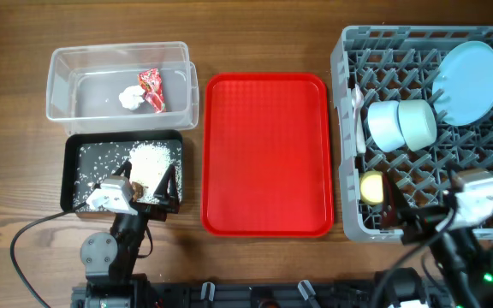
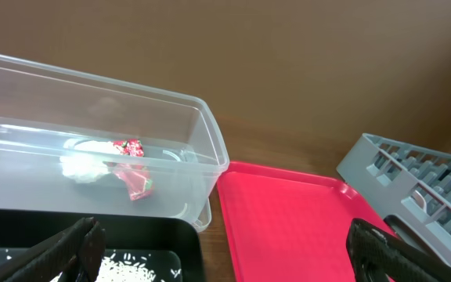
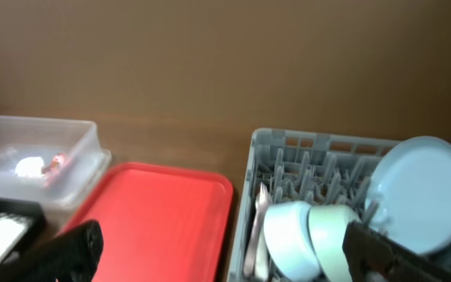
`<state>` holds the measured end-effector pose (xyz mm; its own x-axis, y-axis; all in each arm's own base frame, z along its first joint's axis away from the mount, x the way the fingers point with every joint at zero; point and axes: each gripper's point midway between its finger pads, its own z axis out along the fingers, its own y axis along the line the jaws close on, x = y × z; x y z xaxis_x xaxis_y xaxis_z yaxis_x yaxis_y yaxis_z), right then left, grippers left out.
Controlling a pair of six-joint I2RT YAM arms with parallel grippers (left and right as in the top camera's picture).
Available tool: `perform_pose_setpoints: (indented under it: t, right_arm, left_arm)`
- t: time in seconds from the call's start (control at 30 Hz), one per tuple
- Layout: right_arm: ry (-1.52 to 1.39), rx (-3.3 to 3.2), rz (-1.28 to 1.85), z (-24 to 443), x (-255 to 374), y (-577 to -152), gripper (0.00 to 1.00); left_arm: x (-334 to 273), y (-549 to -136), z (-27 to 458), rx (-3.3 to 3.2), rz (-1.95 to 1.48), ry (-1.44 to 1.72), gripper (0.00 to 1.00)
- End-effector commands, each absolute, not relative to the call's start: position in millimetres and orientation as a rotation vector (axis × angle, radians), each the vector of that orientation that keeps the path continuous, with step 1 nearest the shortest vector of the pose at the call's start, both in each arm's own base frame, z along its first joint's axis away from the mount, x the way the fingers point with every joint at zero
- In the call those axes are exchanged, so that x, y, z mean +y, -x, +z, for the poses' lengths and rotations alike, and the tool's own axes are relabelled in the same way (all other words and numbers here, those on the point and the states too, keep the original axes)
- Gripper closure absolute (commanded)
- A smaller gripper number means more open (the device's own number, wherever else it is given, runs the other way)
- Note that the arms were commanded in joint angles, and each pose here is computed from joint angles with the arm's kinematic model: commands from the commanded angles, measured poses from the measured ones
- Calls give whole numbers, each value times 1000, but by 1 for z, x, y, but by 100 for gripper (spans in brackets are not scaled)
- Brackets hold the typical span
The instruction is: Sort waste into correct bins and load items into the dishwasher rack
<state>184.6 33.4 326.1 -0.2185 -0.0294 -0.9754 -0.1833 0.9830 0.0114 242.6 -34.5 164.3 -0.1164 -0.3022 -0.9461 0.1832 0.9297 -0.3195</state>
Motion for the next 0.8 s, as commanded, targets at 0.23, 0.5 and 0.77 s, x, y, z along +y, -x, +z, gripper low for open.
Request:
perform_pose_setpoints:
  t: [0.23,0.5,0.77]
  right_arm:
    - [171,1687,239,223,49,-215,0]
    - [155,1644,254,183,51,-232,0]
    - [158,1556,250,179,52,-240,0]
  left_arm:
    - [-33,-243,163,1632,-406,95,0]
    - [-33,-243,163,1632,-406,95,0]
    - [-33,-243,163,1632,-406,95,0]
